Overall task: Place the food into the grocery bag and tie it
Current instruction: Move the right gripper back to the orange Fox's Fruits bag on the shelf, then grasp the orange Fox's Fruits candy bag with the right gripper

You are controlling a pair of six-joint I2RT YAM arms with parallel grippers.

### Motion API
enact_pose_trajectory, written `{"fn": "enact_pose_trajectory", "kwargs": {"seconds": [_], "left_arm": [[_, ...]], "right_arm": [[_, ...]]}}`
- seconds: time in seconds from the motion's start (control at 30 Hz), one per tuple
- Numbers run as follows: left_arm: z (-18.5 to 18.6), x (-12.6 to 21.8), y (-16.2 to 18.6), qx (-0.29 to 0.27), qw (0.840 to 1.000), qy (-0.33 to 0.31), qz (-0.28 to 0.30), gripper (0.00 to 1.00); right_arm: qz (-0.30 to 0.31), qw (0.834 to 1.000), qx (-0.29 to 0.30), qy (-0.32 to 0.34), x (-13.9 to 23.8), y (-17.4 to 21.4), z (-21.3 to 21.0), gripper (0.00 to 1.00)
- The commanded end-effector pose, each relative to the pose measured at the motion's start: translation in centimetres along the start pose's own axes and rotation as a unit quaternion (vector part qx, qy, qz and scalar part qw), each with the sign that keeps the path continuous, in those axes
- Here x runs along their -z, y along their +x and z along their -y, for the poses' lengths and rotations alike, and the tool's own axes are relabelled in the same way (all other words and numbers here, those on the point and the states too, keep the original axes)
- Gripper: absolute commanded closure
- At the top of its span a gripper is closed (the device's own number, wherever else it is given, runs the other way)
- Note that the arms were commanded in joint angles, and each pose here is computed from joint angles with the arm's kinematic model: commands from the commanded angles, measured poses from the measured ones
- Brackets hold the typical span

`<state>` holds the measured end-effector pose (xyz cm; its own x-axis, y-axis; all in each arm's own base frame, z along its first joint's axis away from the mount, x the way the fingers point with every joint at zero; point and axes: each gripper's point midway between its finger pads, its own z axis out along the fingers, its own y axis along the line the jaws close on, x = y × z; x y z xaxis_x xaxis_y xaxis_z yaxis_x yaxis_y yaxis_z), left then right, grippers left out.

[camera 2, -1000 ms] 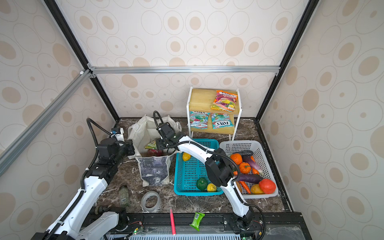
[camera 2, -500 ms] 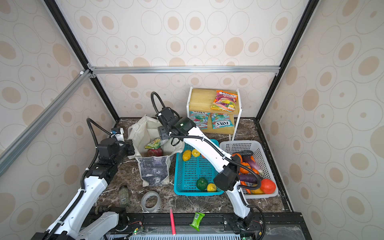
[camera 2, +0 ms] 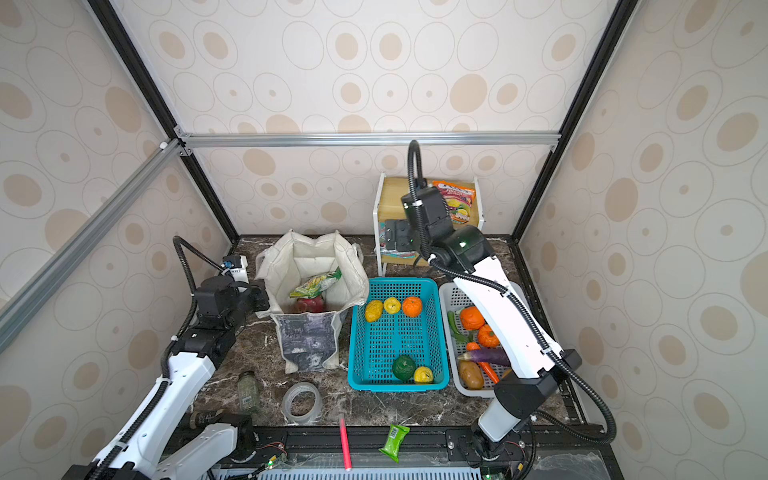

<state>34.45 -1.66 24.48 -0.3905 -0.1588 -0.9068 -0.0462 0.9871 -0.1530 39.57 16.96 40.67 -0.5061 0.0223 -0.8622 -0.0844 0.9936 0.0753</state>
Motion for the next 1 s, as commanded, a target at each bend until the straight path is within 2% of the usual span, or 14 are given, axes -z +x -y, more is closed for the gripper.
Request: {"fn": "enact_pose_trajectory", "kwargs": {"seconds": [0.0, 0.1, 0.27, 0.4, 0.53, 0.67, 0.8, 0.97], "left_arm": [[0.3, 0.4, -1.8, 0.005, 1.0, 0.006, 0.025, 1.0], [0.3, 0.4, -1.8, 0.005, 1.0, 0.006, 0.024, 1.0], [0.3, 0.4, -1.7, 0.004, 1.0, 0.007, 0.022, 1.0], [0.3, 0.3, -1.7, 0.004, 1.0, 0.006, 0.022, 1.0], [0.2, 0.3, -1.7, 0.003, 1.0, 0.005, 0.022, 1.0], [0.3, 0.2, -1.6, 0.005, 1.0, 0.006, 0.02, 1.0], [0.3, 0.0, -1.4, 0.004, 1.0, 0.007, 0.015, 1.0], [0.2, 0.1, -1.4, 0.003, 1.0, 0.005, 0.017, 1.0]], "right_arm": [[0.003, 0.999, -0.036, 0.003, -0.5, -1.1, 2.8, 0.0], [0.005, 0.998, -0.057, 0.007, -1.2, -2.2, 4.7, 0.0], [-0.003, 0.998, -0.022, 0.058, -3.3, -2.8, 6.1, 0.0], [-0.016, 0.991, 0.011, 0.129, -4.8, -3.5, 8.0, 0.0], [-0.025, 0.986, 0.019, 0.161, -6.0, -3.7, 9.3, 0.0], [-0.036, 0.987, 0.006, 0.153, -7.2, -3.3, 10.0, 0.0], [-0.071, 0.995, -0.005, 0.076, -8.4, -1.8, 8.3, 0.0], [-0.096, 0.995, -0.011, 0.024, -9.2, -0.4, 6.5, 0.01]]}}
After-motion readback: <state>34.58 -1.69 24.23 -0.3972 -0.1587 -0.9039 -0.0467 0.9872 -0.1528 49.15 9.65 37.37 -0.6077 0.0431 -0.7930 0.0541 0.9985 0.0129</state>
